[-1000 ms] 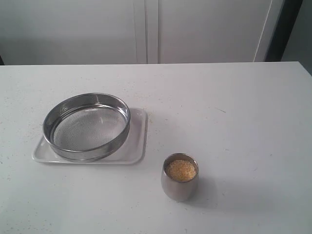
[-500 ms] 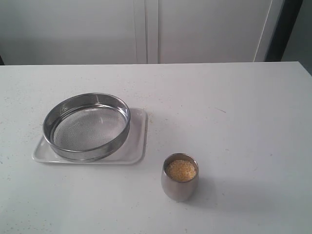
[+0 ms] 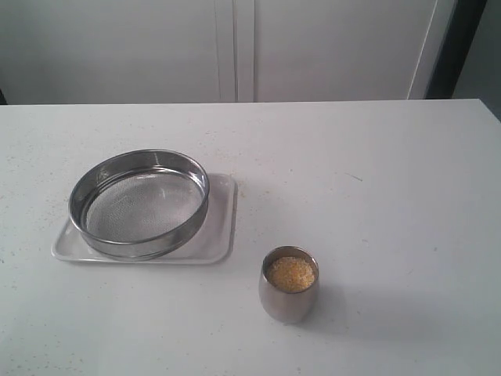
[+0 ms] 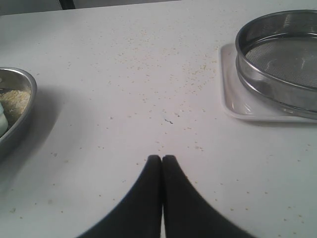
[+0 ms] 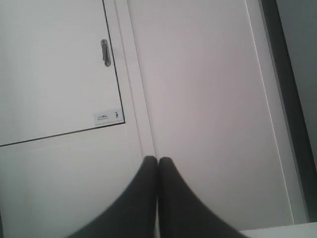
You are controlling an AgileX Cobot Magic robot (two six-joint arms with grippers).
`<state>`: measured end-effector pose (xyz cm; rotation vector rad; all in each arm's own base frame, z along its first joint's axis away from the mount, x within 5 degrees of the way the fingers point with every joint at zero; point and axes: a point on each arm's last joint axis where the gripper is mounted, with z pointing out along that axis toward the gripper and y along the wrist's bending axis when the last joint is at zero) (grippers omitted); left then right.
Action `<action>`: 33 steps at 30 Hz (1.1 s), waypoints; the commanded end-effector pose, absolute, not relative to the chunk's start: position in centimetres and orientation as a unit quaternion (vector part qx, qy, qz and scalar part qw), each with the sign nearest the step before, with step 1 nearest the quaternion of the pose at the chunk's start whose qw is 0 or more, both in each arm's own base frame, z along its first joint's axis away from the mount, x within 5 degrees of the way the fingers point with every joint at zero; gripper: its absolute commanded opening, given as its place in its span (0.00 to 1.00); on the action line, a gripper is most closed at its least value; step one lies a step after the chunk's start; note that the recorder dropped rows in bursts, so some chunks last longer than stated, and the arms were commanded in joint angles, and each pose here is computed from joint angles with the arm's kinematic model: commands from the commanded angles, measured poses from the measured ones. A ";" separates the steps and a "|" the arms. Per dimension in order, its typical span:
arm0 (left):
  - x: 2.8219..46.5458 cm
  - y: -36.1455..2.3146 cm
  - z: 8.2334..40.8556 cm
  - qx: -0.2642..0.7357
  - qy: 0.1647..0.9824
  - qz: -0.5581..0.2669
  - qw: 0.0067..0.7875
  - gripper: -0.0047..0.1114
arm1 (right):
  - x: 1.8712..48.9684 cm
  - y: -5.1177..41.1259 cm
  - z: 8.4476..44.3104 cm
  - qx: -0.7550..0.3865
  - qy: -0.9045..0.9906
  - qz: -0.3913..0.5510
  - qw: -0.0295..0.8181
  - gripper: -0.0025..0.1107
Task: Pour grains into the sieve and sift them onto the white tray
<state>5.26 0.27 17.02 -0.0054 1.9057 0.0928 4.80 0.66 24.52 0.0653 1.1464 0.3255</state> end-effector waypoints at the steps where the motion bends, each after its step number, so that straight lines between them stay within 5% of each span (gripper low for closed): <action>1: 5.3 0.2 16.9 -0.002 0.814 0.033 0.580 0.04 | 4.2 0.7 26.1 0.022 0.510 0.151 0.846 0.02; 14: 5.3 0.2 16.9 -0.002 0.814 0.033 0.580 0.04 | 7.1 1.1 29.8 0.016 0.555 0.141 0.820 0.02; 33: 5.3 0.2 16.9 -0.002 0.814 0.033 0.580 0.04 | 11.9 4.2 29.7 -0.119 0.591 0.192 0.774 0.02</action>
